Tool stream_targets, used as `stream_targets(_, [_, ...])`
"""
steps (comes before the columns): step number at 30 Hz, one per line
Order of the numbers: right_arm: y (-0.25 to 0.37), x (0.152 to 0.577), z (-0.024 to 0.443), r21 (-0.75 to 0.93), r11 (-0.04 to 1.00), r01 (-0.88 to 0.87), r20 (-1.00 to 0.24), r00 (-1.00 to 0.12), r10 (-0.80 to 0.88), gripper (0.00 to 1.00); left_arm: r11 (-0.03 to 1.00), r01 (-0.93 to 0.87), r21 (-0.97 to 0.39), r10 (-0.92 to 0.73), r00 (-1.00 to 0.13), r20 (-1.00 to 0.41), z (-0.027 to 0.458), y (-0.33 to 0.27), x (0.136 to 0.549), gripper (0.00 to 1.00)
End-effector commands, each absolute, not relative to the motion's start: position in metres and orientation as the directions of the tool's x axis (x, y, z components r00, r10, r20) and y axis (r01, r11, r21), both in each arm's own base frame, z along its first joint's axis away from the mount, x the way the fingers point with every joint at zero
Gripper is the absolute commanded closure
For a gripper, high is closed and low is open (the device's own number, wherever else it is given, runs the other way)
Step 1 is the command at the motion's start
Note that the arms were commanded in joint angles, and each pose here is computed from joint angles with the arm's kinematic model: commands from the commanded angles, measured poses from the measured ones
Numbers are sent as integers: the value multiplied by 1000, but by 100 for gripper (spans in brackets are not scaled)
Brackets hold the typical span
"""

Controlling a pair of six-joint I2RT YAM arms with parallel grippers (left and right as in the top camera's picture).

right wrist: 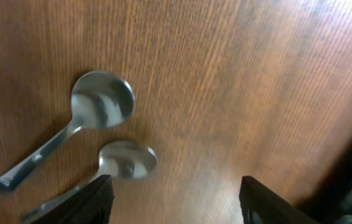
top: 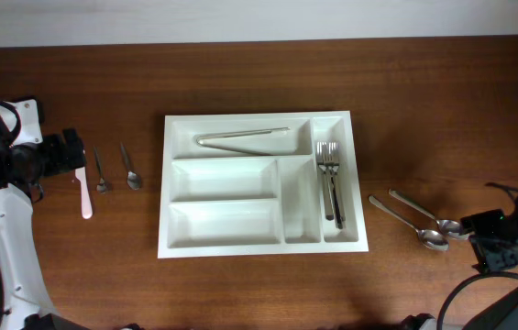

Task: Pack container
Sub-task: 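Lower the right gripper onto a silver spoon and grasp it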

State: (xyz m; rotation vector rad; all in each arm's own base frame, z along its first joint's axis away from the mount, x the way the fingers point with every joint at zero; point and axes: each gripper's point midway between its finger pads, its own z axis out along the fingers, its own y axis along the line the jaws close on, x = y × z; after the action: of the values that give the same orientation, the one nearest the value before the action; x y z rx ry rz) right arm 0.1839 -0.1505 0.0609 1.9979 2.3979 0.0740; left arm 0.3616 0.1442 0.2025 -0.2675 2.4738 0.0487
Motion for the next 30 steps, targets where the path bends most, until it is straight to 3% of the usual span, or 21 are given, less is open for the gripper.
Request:
stream_targets(1, [-147,187,48,108,181,978,32,-185,982,35,981,-196,-16,-163,-762,-627,212,146,363,1])
stream_targets(6, [-164,207,42,181,269,946,-67,-261,963,34,981,-196,-16,-163,-762,-627,212,146,363,1])
stream_targets(10, [-170,215,42,203,282,938,-99,-267,959,35,981,-196,-16,-163,-762,-627,212,146,363,1])
stream_targets(19, [-166,210,23,166,272,948,-36,-270,962,36,981,-196,-16,-163,-762,-627,212,146,363,1])
stream_targets(22, [-166,211,18,161,271,949,-26,-271,962,44,981,-196,-16,-163,-762,-627,212,146,363,1])
stream_targets(30, [-170,215,9,161,271,949,-26,-271,962,50,981,-196,-16,-163,-762,-627,212,146,363,1])
